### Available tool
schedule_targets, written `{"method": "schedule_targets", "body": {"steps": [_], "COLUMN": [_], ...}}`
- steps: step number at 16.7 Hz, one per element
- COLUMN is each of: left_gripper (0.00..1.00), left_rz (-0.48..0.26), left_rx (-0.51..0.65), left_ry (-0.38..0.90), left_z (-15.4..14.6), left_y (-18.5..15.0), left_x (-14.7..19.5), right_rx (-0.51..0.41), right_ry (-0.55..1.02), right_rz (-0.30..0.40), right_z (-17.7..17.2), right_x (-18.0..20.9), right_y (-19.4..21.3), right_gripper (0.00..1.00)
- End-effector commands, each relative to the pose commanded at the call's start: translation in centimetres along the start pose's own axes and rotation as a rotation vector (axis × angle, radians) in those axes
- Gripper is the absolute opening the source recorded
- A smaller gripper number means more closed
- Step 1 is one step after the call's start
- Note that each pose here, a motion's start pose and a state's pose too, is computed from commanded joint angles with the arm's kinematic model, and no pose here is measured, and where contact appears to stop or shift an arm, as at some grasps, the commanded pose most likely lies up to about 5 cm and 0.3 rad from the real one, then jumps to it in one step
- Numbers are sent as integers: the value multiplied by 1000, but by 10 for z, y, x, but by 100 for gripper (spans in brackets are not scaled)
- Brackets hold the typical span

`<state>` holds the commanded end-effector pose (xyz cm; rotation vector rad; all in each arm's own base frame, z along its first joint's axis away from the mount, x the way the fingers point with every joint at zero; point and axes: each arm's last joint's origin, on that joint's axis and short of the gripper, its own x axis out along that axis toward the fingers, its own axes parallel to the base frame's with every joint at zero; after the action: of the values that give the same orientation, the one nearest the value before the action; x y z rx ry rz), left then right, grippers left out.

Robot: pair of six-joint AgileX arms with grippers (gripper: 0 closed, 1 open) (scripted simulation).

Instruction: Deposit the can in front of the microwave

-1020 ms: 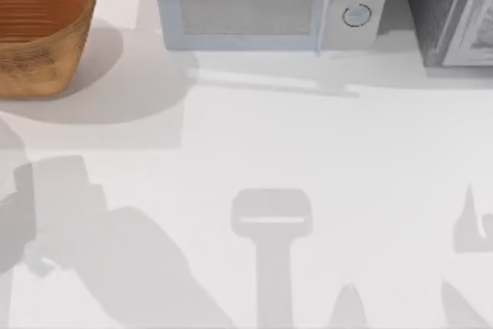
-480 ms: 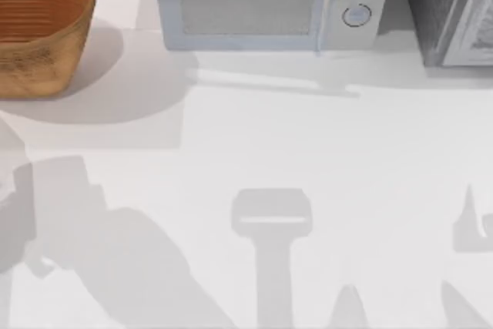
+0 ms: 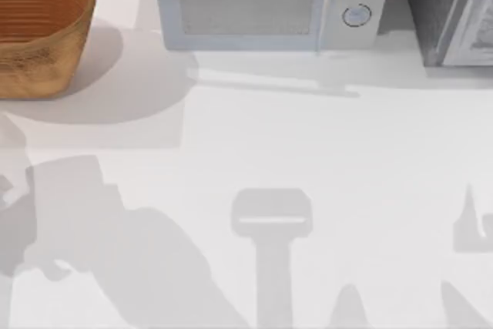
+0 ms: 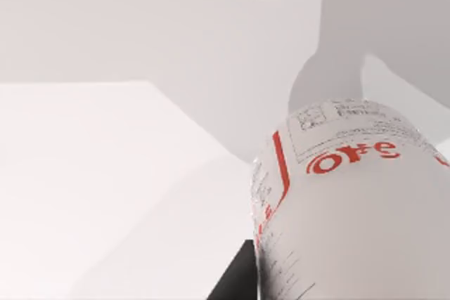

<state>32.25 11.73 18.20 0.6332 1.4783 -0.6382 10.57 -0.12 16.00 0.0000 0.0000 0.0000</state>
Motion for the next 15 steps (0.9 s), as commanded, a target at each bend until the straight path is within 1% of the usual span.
{"method": "schedule_targets", "body": {"steps": [3,7,9,11,15], "left_gripper": [0,0,0,0,0], "left_rz": [6,2,-5,-12,-15], "left_rx": [-5,-4,-4,-6,-43], "left_ry": [-3,0,6,18,46], "left_z": [-1,-1,9,33,107], "left_y": [0,0,-3,-11,-48], "left_x": [-16,-14,-15,-18,-28], "right_rx": [0,0,0,0,0], "right_ry": [0,0,0,0,0], "right_rz": [0,0,0,0,0], "right_z": [0,0,0,0,0], "right_x": [0,0,0,0,0], "right_y": [0,0,0,0,0], "right_gripper": [100,100,100,100,100]}}
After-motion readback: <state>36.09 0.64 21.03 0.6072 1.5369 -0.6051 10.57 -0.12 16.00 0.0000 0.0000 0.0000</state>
